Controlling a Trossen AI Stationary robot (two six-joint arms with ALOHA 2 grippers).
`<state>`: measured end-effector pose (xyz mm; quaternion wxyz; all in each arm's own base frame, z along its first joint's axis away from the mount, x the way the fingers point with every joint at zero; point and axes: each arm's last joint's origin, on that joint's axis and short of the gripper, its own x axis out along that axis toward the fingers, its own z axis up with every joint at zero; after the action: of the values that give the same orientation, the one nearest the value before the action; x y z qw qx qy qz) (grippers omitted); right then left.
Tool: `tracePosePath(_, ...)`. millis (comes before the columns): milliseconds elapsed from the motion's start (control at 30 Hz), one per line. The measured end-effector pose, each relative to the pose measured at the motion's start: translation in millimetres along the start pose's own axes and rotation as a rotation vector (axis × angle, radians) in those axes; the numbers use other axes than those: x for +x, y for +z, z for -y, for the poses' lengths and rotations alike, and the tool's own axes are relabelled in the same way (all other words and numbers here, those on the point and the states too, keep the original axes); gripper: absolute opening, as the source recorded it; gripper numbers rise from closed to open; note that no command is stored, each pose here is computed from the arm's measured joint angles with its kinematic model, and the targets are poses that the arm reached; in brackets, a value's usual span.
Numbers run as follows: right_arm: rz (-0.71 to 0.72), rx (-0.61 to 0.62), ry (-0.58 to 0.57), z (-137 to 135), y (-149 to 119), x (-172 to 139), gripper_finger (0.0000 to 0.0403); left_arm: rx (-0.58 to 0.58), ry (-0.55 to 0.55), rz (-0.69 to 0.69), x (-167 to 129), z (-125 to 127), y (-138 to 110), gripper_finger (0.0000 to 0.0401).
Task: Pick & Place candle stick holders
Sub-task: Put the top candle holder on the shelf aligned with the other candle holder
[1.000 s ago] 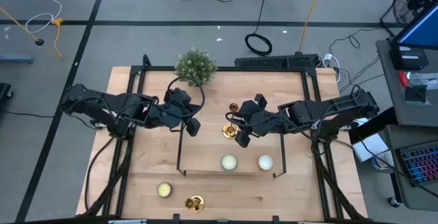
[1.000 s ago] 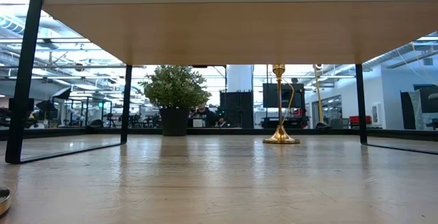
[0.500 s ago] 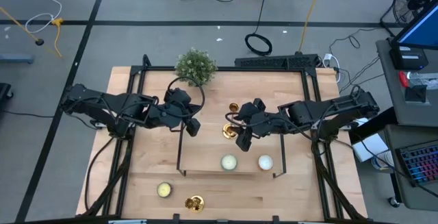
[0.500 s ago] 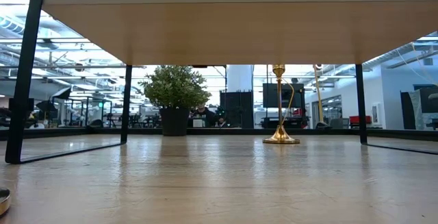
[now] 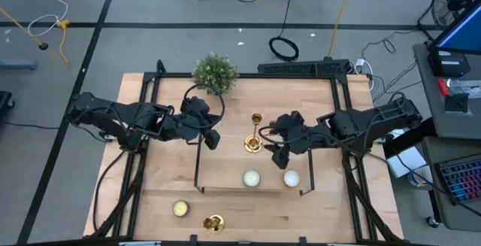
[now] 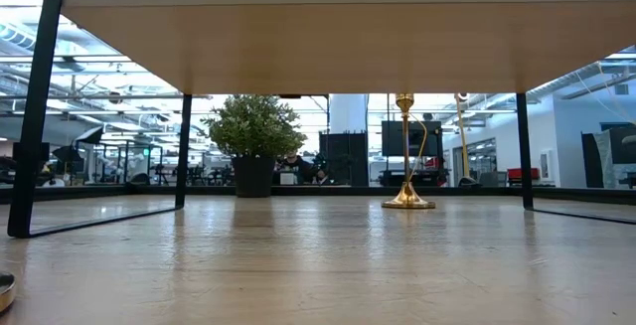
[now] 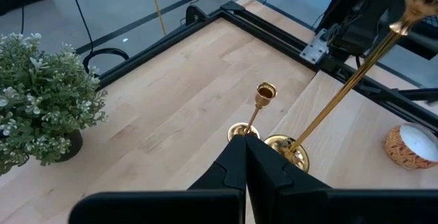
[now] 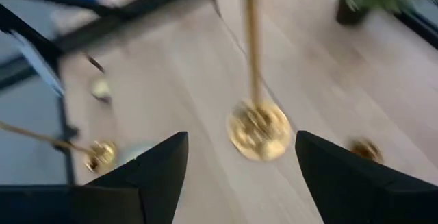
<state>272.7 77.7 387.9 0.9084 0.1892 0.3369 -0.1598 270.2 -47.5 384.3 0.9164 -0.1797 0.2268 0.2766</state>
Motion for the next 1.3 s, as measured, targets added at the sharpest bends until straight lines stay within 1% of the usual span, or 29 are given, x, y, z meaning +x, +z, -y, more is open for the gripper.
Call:
tracePosePath(200,-0.166,0.034,-0.162,19.5,-17.0,-8.8,0.0269,0.005,-0.008,-0.002,-1.4,1.6,-1.2,0.0001)
tracePosePath(533,-0.280,0.108,-0.323,36.0,-27.7,-15.1,0.0268,-0.016,-0.029,-0.004,-4.4,5.7,-3.7,0.0001)
tracePosePath(600,-0.301,0.114,-0.358,39.9,-28.9,-16.2,0.0267,-0.033,-0.037,0.003,-5.2,7.1,-3.5,0.0001)
tracePosePath(767,-0.342,0.130,-0.437,52.3,-27.6,-16.7,0.0267,-0.120,-0.034,0.039,-2.7,10.5,-1.7,0.0001)
tracePosePath(867,-0.345,0.119,-0.415,60.7,-21.3,-18.5,0.0267,-0.173,-0.032,0.063,1.2,14.3,-1.3,0.0001)
tracePosePath(933,-0.345,0.116,-0.382,68.3,-16.1,-22.7,0.0267,-0.232,-0.047,0.083,4.1,18.1,0.0,0.0001)
tracePosePath(1033,-0.316,0.093,-0.356,78.8,-10.6,-33.0,0.0267,-0.289,-0.081,0.105,9.8,27.5,-0.6,0.0001)
tracePosePath(1167,-0.259,0.053,-0.338,95.5,-5.2,-49.3,0.0267,-0.293,-0.101,0.136,15.3,41.8,-6.1,0.0001)
tracePosePath(1300,-0.170,0.081,-0.214,116.4,-5.5,-52.6,0.0267,-0.314,-0.113,0.161,18.2,56.0,-14.7,0.0001)
